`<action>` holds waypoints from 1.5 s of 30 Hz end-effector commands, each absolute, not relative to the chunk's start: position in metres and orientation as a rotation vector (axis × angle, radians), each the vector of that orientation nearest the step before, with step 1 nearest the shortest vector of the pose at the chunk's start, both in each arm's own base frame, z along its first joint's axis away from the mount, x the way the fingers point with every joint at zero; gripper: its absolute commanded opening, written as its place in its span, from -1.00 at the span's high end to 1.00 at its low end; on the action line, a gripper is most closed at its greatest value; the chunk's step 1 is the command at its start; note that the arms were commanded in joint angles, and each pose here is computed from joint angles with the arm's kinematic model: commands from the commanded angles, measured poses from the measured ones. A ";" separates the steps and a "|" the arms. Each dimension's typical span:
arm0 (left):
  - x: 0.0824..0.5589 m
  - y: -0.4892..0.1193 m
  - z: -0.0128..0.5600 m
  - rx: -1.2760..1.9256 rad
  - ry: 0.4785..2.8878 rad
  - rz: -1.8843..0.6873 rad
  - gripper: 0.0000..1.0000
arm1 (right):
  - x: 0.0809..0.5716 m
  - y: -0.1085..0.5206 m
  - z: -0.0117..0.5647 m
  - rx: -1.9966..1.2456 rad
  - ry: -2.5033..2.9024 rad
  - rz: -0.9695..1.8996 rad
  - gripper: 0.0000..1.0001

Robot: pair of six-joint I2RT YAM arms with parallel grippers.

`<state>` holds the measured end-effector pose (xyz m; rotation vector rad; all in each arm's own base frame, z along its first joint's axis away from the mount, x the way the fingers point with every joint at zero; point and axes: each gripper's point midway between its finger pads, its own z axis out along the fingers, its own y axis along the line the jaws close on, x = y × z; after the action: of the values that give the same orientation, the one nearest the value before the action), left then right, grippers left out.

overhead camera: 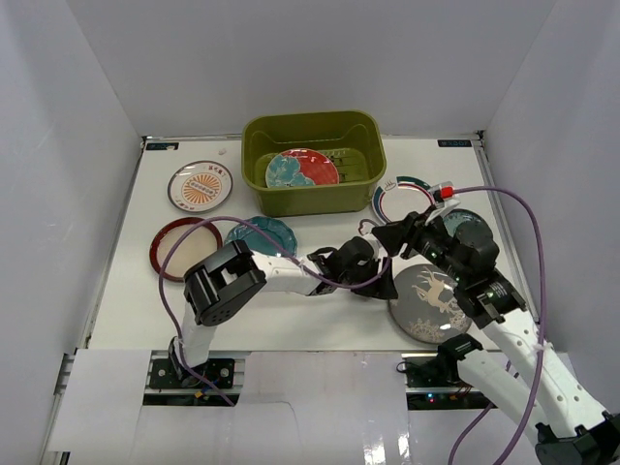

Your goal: Place the plates into the plastic bin on the countertop

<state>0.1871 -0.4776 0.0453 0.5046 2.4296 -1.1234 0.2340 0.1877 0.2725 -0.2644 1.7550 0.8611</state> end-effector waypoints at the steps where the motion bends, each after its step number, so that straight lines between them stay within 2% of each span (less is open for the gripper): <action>1: 0.187 -0.490 0.045 0.504 2.434 -1.152 -0.46 | 0.226 0.181 0.288 -0.229 1.682 0.875 -0.07; 5: 0.187 -0.501 0.035 0.526 2.442 -1.124 -0.36 | 0.221 0.179 0.284 -0.227 1.687 0.880 -0.08; 8: 0.191 -0.504 0.022 0.522 2.460 -1.066 -0.22 | 0.218 0.176 0.284 -0.220 1.679 0.879 -0.08; 11: 0.195 -0.501 0.013 0.501 2.474 -1.030 0.21 | 0.215 0.175 0.284 -0.223 1.682 0.881 -0.08; 12: 0.195 -0.501 0.013 0.497 2.473 -1.028 0.62 | 0.213 0.175 0.286 -0.219 1.673 0.886 -0.08; 13: 0.196 -0.498 0.011 0.478 2.477 -1.015 0.90 | 0.212 0.175 0.285 -0.218 1.674 0.889 -0.08; 14: 0.197 -0.496 0.013 0.467 2.471 -1.015 1.00 | 0.211 0.174 0.285 -0.215 1.677 0.894 -0.08; 16: 0.196 -0.485 0.011 0.445 2.466 -1.005 1.00 | 0.208 0.176 0.283 -0.221 1.685 0.910 -0.08; 18: 0.196 -0.480 0.035 0.421 2.415 -1.063 1.00 | 0.205 0.175 0.280 -0.219 1.694 0.913 -0.17; 19: 0.188 -0.466 0.029 0.423 2.439 -1.058 1.00 | 0.205 0.174 0.279 -0.214 1.699 0.907 -0.21; 20: 0.186 -0.463 0.055 0.419 2.390 -1.120 1.00 | 0.205 0.173 0.278 -0.213 1.700 0.906 -0.30; 22: 0.177 -0.443 0.061 0.410 2.383 -1.139 1.00 | 0.202 0.174 0.275 -0.224 1.707 0.908 -0.46; 24: 0.179 -0.431 0.102 0.361 2.294 -1.233 1.00 | 0.203 0.174 0.269 -0.225 1.729 0.903 -0.56; 26: 0.182 -0.401 0.104 0.284 2.295 -1.258 1.00 | 0.203 0.173 0.262 -0.221 1.747 0.892 -0.77; 27: 0.181 -0.395 0.136 0.239 2.221 -1.360 1.00 | 0.205 0.172 0.256 -0.216 1.762 0.887 -0.84; 29: 0.183 -0.369 0.140 0.166 2.199 -1.386 1.00 | 0.205 0.174 0.250 -0.221 1.780 0.892 -0.96; 30: 0.184 -0.360 0.163 0.139 2.137 -1.428 1.00 | 0.204 0.175 0.244 -0.226 1.796 0.896 -0.96; 34: 0.188 -0.332 0.200 0.109 2.038 -1.479 1.00 | 0.206 0.173 0.215 -0.182 1.863 0.882 -0.80; 41: 0.209 -0.277 0.249 0.051 1.890 -1.461 1.00 | 0.202 0.167 0.157 -0.158 2.009 0.833 -0.80; 45: 0.208 -0.267 0.263 0.062 1.846 -1.473 1.00 | 0.196 0.174 0.151 -0.169 2.015 0.892 -0.82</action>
<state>0.2219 -0.2605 0.2058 -0.0367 2.0073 -1.3123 0.1973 0.1688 0.1482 -0.1637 2.0326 0.8497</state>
